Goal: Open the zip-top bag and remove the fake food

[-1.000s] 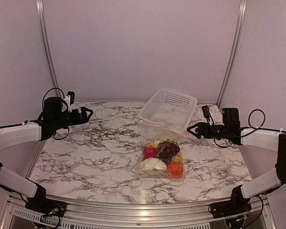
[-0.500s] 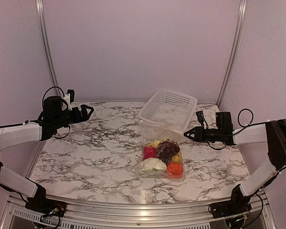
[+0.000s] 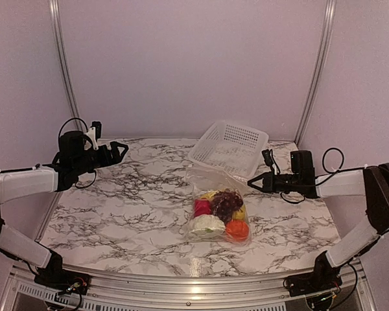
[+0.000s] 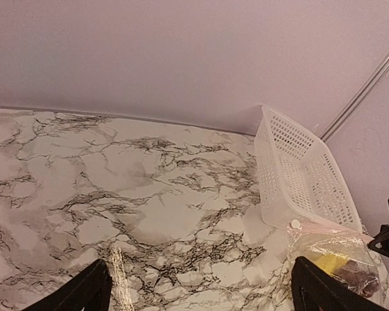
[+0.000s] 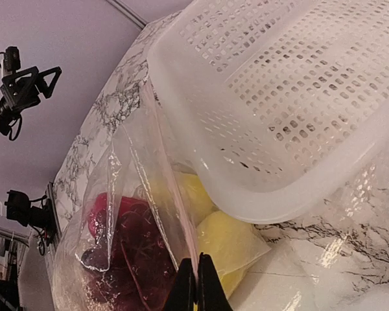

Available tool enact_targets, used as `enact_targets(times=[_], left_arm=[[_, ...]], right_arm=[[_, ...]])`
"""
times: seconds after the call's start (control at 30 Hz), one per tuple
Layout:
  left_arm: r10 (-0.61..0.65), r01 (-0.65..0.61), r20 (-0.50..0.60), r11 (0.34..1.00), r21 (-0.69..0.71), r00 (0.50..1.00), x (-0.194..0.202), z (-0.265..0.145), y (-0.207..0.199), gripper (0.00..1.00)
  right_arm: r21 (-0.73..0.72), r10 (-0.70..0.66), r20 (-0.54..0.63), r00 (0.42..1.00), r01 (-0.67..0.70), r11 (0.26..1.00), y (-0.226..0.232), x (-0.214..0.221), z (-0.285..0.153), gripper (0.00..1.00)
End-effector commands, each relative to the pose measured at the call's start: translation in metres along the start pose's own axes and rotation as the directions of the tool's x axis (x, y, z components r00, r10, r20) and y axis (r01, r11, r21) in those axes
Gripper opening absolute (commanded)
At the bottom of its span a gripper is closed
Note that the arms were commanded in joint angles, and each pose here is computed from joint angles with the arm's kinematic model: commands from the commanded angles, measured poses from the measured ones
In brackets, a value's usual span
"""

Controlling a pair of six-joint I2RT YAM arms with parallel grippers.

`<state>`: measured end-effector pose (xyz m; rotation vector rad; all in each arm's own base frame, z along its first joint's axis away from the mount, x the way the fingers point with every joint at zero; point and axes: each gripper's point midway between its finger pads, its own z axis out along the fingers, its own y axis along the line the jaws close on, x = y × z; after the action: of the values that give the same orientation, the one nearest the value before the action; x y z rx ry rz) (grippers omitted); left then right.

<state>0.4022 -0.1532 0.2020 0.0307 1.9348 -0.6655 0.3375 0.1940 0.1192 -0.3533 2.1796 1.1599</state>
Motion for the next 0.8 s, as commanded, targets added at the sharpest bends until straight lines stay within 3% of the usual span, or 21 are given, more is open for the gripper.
enact_targets(times=[0.0, 0.4, 0.77], left_arm=[[0.007, -0.007, -0.001, 0.999, 0.049, 1.000, 0.003, 0.003, -0.008, 0.99], [0.034, -0.027, -0.017, 0.949, 0.315, 0.999, 0.022, 0.004, -0.047, 0.99], [0.175, -0.186, 0.072, 0.816, 0.547, 0.982, 0.061, 0.000, -0.113, 0.99]], right_arm=[[-0.090, -0.136, 0.025, 0.990, 0.137, 0.986, 0.054, -0.008, -0.003, 0.00], [-0.146, -0.385, 0.086, 0.919, 0.394, 0.908, 0.124, -0.039, -0.019, 0.00], [-0.164, -0.485, 0.147, 0.862, 0.505, 0.847, 0.152, -0.053, -0.038, 0.00]])
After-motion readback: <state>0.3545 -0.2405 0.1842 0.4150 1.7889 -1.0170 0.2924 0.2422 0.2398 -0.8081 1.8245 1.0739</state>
